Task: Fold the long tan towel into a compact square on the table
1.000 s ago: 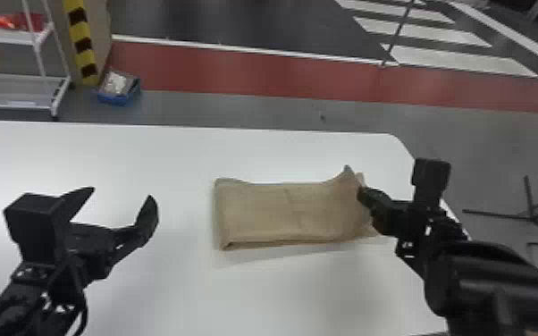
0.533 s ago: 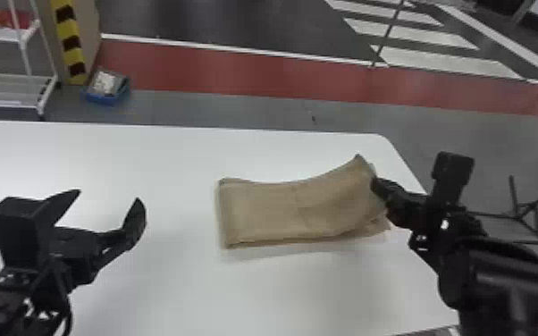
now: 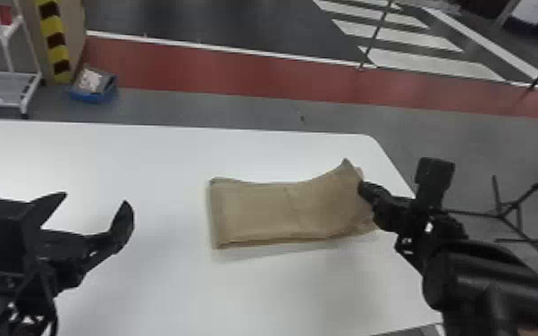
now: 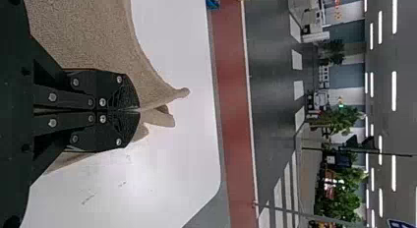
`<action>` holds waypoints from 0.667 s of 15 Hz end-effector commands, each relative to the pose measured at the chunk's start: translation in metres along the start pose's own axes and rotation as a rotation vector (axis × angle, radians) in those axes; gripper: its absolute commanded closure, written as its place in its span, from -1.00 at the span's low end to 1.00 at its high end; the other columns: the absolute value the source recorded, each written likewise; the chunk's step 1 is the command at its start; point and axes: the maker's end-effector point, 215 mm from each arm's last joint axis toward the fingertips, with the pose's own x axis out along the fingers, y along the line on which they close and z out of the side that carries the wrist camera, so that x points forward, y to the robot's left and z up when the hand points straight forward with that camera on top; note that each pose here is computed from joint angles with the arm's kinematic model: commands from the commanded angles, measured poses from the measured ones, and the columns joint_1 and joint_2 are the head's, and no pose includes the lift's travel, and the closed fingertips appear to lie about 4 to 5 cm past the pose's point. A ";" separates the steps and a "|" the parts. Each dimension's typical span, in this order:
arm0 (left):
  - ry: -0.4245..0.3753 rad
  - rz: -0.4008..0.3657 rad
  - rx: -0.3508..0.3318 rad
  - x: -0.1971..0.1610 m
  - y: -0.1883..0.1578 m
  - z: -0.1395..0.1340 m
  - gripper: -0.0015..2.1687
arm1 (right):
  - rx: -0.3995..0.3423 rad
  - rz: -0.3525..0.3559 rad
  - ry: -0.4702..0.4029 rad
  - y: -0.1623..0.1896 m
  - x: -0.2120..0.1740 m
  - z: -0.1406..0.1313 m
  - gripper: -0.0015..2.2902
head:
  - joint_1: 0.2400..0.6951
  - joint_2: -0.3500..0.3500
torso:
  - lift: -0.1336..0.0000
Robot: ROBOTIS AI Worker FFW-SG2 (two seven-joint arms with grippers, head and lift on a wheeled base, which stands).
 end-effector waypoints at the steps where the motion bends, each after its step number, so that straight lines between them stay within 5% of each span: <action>1: -0.003 0.001 -0.001 0.000 0.001 0.003 -0.97 | 0.023 0.018 -0.049 0.005 -0.021 0.032 0.03 | 1.00 -0.84 | -0.85; 3: -0.001 -0.001 0.000 0.000 0.000 0.002 -0.97 | 0.048 -0.002 -0.040 -0.012 -0.026 0.038 0.03 | 1.00 -0.83 | -0.85; 7: 0.009 -0.007 0.002 0.000 -0.001 -0.003 -0.97 | -0.010 -0.054 0.045 -0.034 0.008 -0.010 0.01 | 1.00 -0.89 | -0.85; 9: 0.010 -0.006 0.003 0.000 0.000 -0.004 -0.97 | -0.046 -0.083 0.098 -0.046 0.023 -0.028 -0.88 | 1.00 -0.92 | -0.85; 10: 0.012 -0.004 0.003 -0.001 0.001 -0.005 -0.97 | -0.059 -0.090 0.125 -0.049 0.025 -0.036 -1.00 | 1.00 -0.93 | -0.85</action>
